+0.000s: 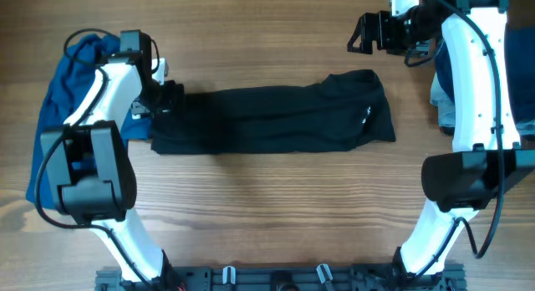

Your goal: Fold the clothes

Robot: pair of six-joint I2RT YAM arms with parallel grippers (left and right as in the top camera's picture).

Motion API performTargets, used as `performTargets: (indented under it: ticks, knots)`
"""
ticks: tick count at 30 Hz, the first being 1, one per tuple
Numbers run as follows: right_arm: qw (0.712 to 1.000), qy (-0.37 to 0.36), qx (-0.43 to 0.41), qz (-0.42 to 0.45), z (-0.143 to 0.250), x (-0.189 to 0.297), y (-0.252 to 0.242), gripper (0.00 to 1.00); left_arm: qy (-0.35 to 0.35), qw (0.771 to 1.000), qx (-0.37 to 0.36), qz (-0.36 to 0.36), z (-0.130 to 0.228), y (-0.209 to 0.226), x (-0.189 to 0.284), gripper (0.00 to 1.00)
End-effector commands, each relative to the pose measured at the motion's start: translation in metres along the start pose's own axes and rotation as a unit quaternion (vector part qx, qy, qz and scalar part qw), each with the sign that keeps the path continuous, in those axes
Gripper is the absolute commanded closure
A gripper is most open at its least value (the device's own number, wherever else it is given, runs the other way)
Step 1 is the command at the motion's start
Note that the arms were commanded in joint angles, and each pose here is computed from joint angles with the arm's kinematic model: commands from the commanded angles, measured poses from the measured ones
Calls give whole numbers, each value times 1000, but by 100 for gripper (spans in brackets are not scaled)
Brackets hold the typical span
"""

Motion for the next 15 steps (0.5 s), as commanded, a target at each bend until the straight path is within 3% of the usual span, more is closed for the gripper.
performTargets:
  ticks: [1,12,15]
  knots:
    - [1000,3,6,-10,-1,-3,1,7,29,1000,-5,-1,7,4,-21,20]
    - [1000,3,7,-6,-1,-3,0,6,98,995,-25,-5,29,8,-44,19]
    - [1000,3,7,-6,-1,-3,0,6,97,995,-23,21,28,1,-49,25]
Point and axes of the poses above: each gripper's point midway between its finger pads, its own x axis back along the fingers, its own y axis along the line the jaws close on, z = x × y, the point moved 5 cm from there along x, back along the fingers, and after that the axes turned 1 degree about x, right-handed, at the moved point
